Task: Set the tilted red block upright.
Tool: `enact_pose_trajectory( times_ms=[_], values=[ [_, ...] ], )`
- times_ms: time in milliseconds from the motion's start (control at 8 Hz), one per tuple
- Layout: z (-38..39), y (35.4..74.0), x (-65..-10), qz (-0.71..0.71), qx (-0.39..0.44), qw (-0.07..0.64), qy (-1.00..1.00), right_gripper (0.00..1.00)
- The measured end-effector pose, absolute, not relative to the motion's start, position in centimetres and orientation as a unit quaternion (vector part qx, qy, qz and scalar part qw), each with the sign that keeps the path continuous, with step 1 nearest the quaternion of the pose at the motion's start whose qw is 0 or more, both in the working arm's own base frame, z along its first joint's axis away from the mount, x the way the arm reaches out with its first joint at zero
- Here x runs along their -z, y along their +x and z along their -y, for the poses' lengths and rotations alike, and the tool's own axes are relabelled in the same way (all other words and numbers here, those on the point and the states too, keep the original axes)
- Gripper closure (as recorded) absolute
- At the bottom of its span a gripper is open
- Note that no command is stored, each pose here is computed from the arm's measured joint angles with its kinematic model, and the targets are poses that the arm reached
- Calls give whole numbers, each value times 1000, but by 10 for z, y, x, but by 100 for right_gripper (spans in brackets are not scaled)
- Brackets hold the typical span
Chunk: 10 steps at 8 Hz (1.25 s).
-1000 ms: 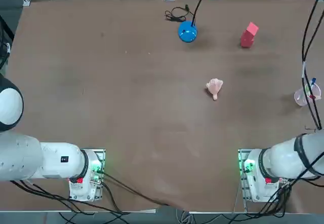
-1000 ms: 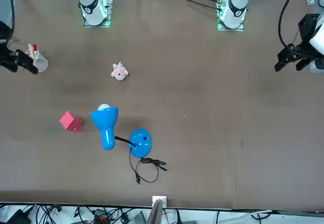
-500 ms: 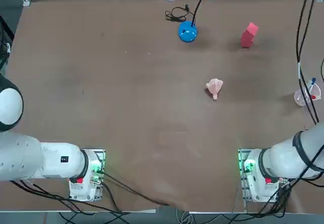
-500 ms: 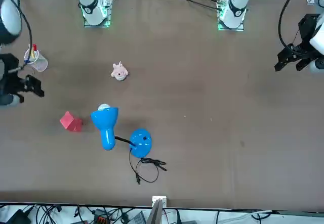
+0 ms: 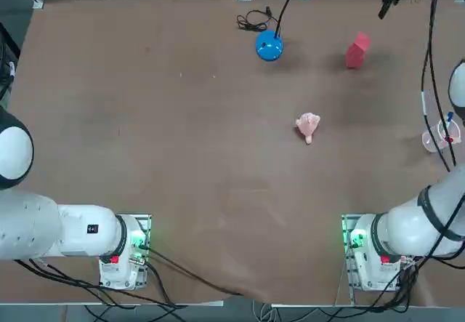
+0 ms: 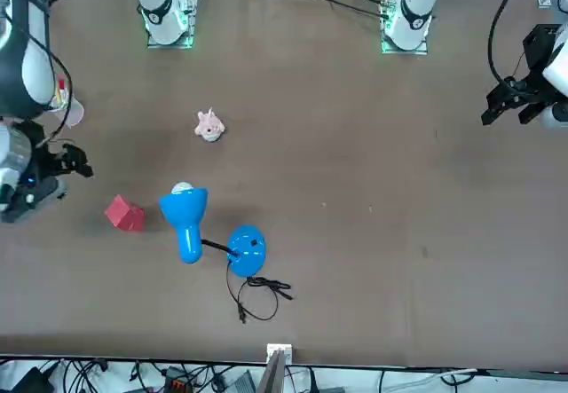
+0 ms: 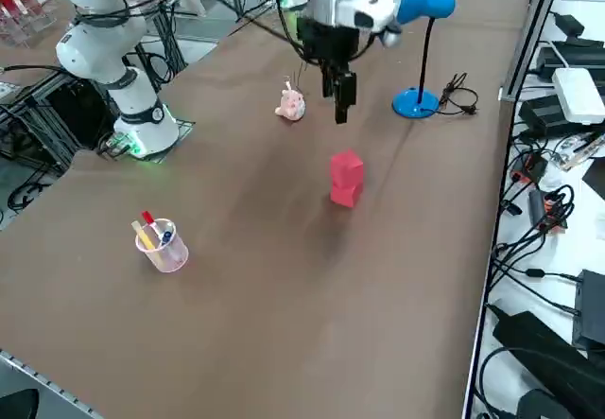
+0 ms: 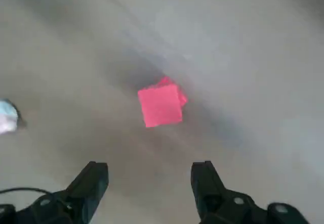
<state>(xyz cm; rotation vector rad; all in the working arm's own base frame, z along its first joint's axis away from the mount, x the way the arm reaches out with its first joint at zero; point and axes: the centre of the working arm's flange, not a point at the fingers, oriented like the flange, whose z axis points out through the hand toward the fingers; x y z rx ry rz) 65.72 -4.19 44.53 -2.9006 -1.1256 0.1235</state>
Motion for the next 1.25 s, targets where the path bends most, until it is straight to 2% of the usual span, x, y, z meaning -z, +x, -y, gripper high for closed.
enact_pose_trajectory(
  times_ms=[375,875,1250],
  values=[
    [36,673,-390,428,-47,23,-902,0],
    [17,678,-343,442,-6,-4,-897,0],
    [16,676,-323,442,-10,-3,-897,0]
  ],
)
